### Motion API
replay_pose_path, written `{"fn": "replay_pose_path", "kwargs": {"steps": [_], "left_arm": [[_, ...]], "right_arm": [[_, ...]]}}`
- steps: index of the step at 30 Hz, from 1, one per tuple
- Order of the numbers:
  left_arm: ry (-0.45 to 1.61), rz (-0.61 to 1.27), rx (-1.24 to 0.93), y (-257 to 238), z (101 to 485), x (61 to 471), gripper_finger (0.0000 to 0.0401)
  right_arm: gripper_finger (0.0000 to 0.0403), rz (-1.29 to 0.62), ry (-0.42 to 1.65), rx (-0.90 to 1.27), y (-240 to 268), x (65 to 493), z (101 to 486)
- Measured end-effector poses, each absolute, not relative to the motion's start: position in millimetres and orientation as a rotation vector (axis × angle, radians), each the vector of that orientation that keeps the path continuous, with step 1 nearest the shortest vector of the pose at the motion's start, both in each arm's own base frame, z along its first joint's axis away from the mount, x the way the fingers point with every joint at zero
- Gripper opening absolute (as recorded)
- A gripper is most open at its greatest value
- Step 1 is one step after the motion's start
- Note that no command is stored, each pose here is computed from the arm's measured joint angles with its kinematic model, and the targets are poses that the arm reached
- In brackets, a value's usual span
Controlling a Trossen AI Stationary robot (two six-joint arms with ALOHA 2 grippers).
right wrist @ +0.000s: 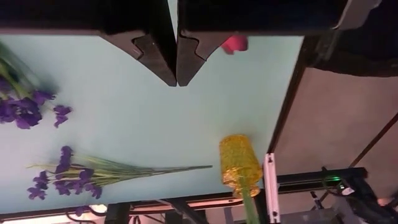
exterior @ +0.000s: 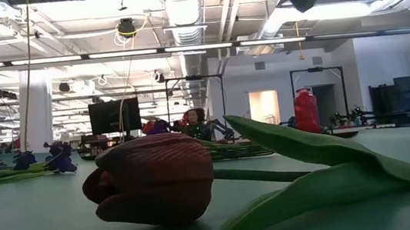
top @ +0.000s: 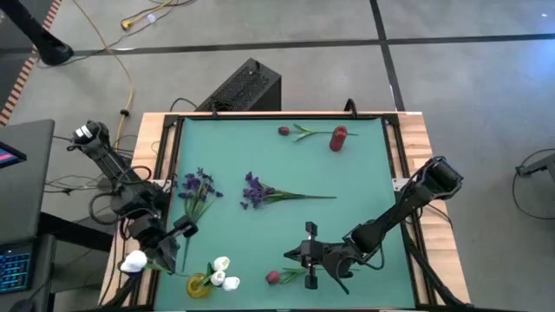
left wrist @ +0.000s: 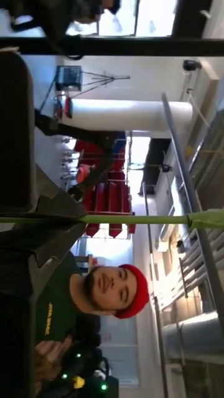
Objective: Sort flowers into vase by color
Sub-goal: Put the white tulip into the yellow vase
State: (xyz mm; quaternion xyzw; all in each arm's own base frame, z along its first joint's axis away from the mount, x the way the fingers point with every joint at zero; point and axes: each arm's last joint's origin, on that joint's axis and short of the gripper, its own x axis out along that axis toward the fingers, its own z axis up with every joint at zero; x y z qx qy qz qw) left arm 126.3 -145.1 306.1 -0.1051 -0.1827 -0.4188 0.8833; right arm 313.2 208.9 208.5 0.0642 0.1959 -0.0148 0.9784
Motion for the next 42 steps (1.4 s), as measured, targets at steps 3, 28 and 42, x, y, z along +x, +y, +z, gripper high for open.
{"fn": "replay_pose_path", "kwargs": {"steps": [3, 28, 42], "left_arm": [[-0.368, -0.887, -0.238, -148, 288, 124, 0.0], [-0.22, -0.974, -0.103, -185, 216, 131, 0.0], [-0.143, -0.944, -0.073, -185, 208, 133, 0.0]], "right_arm": [[0.0032, -0.042, 0.394, 0.108, 203, 317, 208], [0.0032, -0.1, 0.397, 0.096, 173, 335, 209], [0.0032, -0.084, 0.399, 0.093, 178, 332, 208]]}}
